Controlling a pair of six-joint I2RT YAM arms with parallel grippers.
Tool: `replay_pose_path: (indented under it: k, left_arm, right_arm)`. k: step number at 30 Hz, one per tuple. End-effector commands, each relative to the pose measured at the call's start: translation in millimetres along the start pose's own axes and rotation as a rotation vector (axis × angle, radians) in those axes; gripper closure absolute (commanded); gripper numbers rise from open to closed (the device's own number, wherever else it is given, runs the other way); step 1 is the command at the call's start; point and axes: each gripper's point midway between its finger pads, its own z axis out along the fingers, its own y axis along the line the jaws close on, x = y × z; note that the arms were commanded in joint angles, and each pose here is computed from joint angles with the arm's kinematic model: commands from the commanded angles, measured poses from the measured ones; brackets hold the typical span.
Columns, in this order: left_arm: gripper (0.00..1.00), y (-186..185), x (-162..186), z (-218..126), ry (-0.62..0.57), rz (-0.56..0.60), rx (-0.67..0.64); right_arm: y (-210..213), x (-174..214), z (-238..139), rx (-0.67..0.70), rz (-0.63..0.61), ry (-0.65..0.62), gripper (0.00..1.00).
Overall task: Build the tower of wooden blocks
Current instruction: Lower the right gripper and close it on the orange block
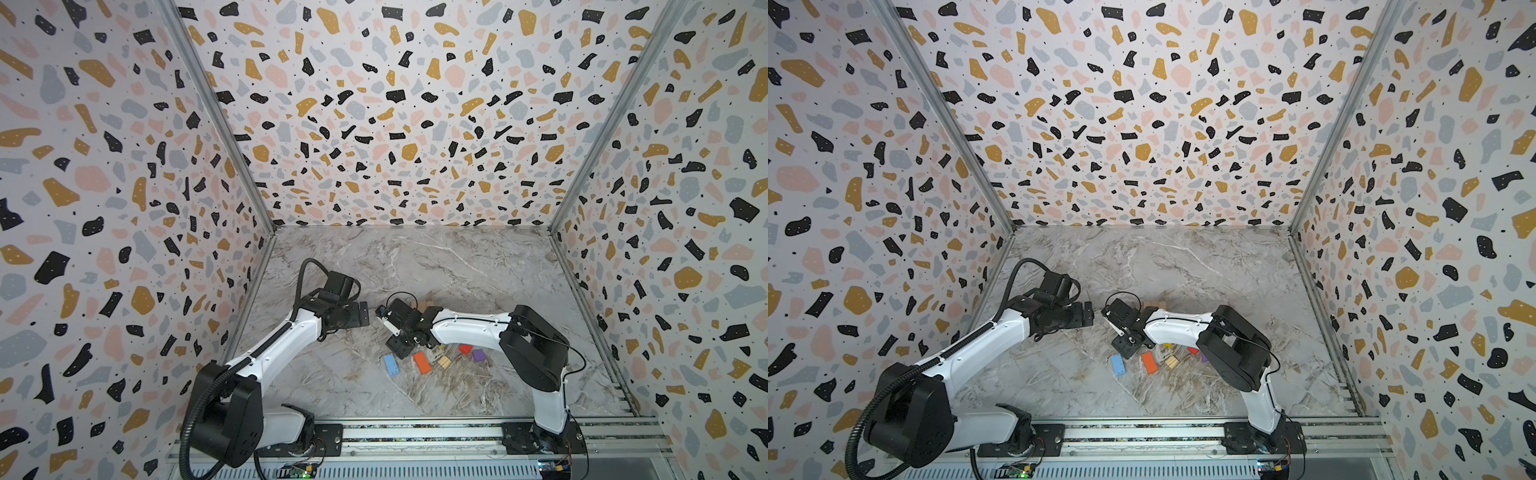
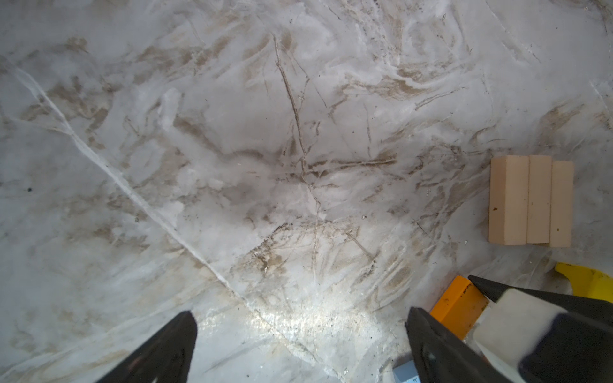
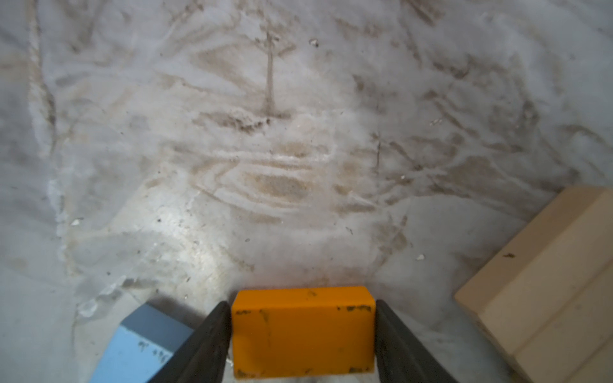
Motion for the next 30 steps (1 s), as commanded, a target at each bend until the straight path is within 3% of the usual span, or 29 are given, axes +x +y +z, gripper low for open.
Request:
replay_pose_path:
  k: [1,6,15,30]
  left_arm:
    - [0.00,0.7,-0.8,-0.3,-0.005,0.009,0.008]
    - [0.01,0.2,-1.9,-0.8,-0.009,0.009,0.011]
    - [0.01,0.2,0.2,0.9,-0.005,0.009,0.013]
    - [0.00,-2.6,0.4,3.5,-0.004,-0.006,0.030]
  right_arm:
    - [-2.3,-7.6,-8.2,-0.002,0.018,-0.007,0.35]
    - [-6.4,-8.8,-10.7,0.008,0.033,-0.007,0.43]
    - [-13.0,-15.1,-19.7,0.033,0.075,-0.008,0.45]
    - [-70.1,-43.7,-64.3,0.138,0.395,-0.048,0.47]
